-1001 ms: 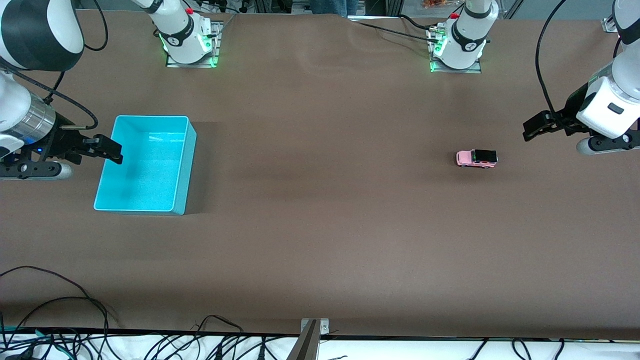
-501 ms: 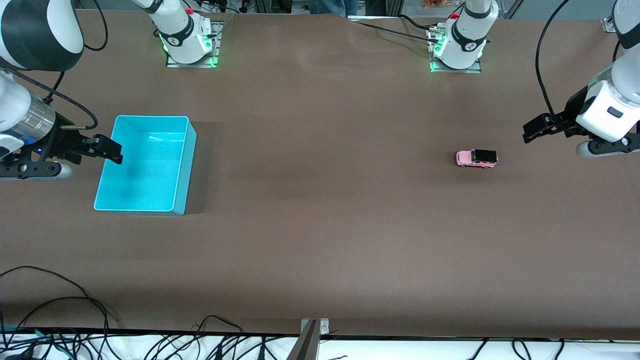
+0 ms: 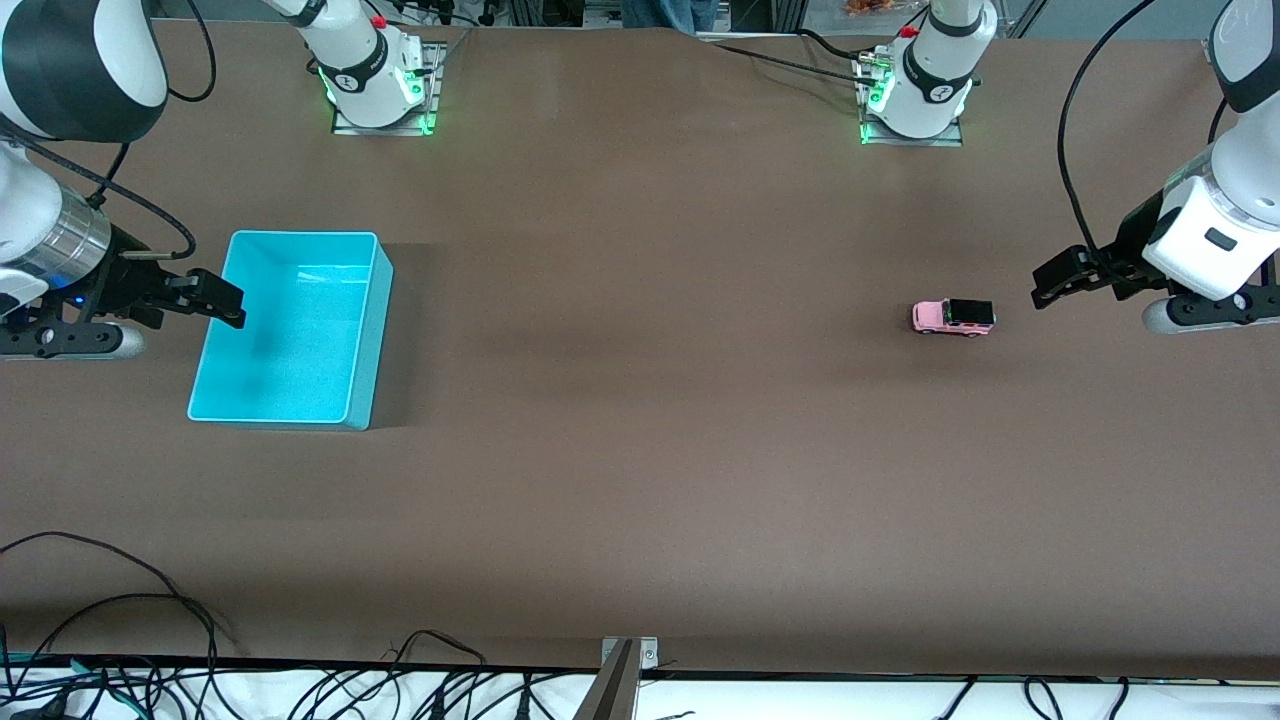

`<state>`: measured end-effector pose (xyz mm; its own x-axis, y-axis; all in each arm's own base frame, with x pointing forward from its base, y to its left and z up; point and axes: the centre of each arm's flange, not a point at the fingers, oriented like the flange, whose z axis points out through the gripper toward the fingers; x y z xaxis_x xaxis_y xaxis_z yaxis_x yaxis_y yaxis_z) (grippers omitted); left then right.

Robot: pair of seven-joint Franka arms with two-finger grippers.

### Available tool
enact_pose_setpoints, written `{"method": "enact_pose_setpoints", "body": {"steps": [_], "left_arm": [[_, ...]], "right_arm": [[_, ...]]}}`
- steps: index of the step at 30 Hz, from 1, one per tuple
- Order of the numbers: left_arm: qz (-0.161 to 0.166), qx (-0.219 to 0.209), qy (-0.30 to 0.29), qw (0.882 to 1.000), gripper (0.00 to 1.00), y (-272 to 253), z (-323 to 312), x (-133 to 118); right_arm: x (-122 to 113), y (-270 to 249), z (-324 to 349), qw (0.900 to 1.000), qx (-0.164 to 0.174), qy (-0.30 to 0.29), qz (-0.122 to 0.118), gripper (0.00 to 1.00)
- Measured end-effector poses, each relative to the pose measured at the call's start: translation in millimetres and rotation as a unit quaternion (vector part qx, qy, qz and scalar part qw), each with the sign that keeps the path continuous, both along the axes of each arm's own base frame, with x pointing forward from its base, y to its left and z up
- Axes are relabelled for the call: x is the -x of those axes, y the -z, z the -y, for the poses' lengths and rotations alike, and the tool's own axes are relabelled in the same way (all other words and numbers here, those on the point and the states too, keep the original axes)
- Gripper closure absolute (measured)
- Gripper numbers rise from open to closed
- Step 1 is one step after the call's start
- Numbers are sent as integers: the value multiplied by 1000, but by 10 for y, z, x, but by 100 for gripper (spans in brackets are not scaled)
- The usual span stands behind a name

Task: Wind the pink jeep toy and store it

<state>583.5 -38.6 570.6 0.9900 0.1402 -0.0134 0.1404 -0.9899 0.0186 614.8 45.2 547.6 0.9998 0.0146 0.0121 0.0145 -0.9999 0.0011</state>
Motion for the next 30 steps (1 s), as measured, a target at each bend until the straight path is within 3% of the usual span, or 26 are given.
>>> {"method": "enact_pose_setpoints", "body": {"steps": [18, 27, 30], "left_arm": [[16, -2, -68, 998, 0, -264, -791, 10], [3, -5, -72, 997, 0, -435, -815, 175], [-14, -16, -59, 998, 0, -417, -690, 216]], "right_arm": [[-1, 2, 4, 1000, 0, 0, 0, 0], [-1, 2, 4, 1000, 0, 0, 0, 0], [-1, 2, 4, 1000, 0, 0, 0, 0]]}}
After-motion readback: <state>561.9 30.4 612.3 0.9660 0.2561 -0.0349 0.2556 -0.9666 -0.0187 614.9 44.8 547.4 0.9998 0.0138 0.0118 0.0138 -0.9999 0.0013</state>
